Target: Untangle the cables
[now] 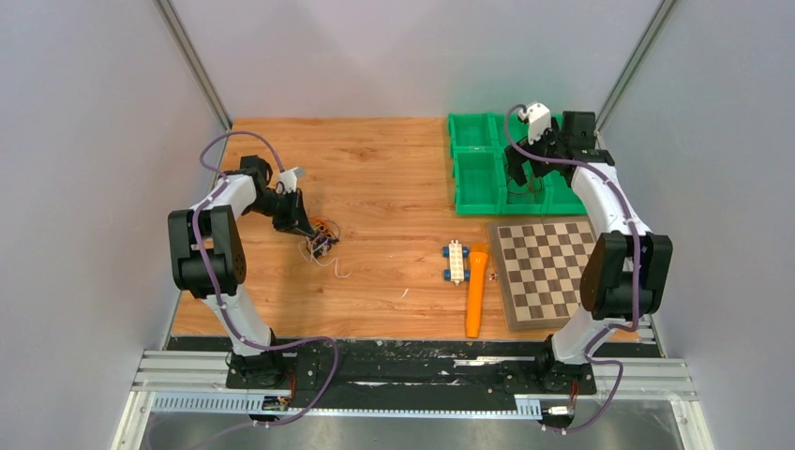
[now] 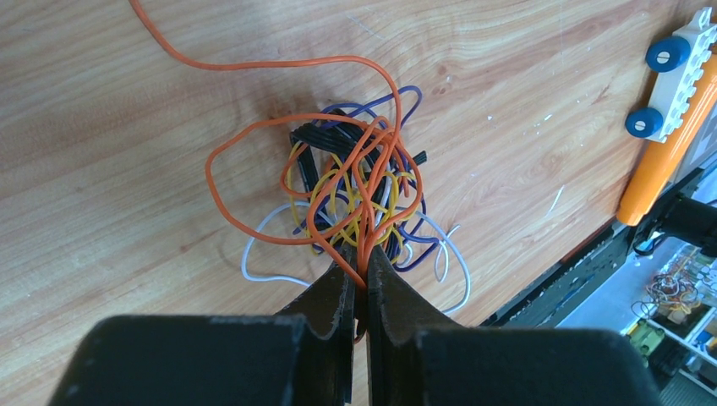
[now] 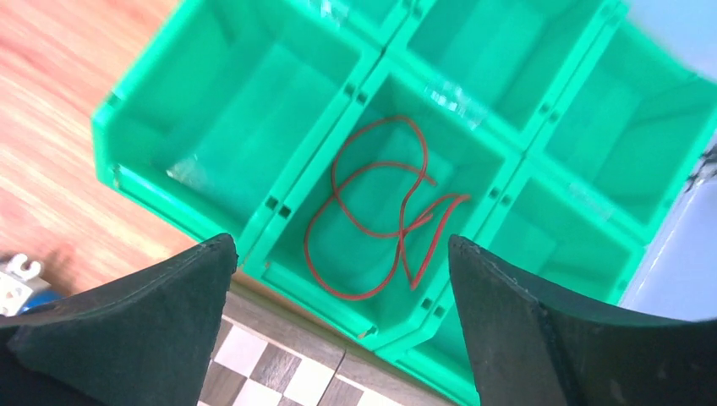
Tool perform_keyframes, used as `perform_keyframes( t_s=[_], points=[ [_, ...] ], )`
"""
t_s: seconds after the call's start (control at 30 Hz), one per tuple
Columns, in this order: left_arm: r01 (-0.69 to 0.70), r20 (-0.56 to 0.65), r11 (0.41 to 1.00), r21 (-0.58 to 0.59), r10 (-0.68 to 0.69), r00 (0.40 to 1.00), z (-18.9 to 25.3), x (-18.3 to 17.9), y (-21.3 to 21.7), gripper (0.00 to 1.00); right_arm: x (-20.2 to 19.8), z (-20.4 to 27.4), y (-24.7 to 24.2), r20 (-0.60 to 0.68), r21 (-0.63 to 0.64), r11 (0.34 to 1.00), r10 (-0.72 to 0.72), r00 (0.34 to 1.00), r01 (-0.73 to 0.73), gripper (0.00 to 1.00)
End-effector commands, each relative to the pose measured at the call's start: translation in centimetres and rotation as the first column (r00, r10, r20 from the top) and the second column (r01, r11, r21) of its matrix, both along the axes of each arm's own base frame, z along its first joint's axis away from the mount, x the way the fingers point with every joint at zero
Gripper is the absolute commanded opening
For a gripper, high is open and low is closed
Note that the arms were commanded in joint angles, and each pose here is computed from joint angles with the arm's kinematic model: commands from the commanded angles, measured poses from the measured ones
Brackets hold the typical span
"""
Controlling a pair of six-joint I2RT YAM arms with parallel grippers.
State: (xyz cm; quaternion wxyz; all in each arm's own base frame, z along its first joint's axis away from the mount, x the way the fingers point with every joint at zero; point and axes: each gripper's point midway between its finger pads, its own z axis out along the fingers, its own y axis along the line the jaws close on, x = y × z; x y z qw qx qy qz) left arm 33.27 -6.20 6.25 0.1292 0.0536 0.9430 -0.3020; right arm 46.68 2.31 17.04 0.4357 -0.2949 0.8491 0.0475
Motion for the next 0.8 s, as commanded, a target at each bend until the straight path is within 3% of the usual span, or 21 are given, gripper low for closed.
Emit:
perform_keyframes(
  t_s=[0.0,0.13,0.23,0.43,0.53,0.7,0.73,0.77],
  points=[
    [0.04,0.025,0.999,-0.037,-0.039,0.999,0.4,-0.1,-1.0,0.09,0.1,6.3,2.1,0.077,0.117,0.992,0.027,0.997,-0.036,0.98],
    [0.093,0.027,0.993,-0.079,-0.091,0.996,0.6,-0.7,-2.7,0.09,-1.1,8.3,6.5,0.044,0.284,0.951,0.118,0.992,-0.126,0.94],
    [0.118,0.015,0.985,-0.122,-0.117,0.993,0.5,-1.2,-4.0,0.07,-3.2,8.3,13.2,-0.005,0.385,0.893,0.254,0.967,-0.233,0.9],
    [0.143,-0.004,0.941,-0.306,-0.152,0.988,1.6,-2.4,-6.8,0.04,-6.9,3.3,25.3,-0.161,0.514,0.794,0.46,0.873,-0.324,0.82],
    [0.185,0.039,0.886,-0.424,-0.186,0.982,4.1,-3.2,-8.1,0.02,-8.7,0.9,30.0,-0.22,0.542,0.76,0.54,0.813,-0.358,0.78],
    [0.315,0.179,0.759,-0.57,-0.26,0.949,9.6,-5.7,-9.5,0.04,-11.3,-2.2,34.0,-0.257,0.572,0.714,0.623,0.738,-0.404,0.83],
    [0.315,0.178,0.763,-0.564,-0.26,0.949,9.6,-5.8,-9.5,0.04,-11.8,-2.8,34.2,-0.267,0.579,0.709,0.632,0.728,-0.403,0.84],
    [0.277,0.131,0.806,-0.523,-0.246,0.96,8.4,-5.3,-9.1,0.06,-12.1,-3.2,34.4,-0.272,0.582,0.707,0.635,0.723,-0.401,0.85]
  ],
)
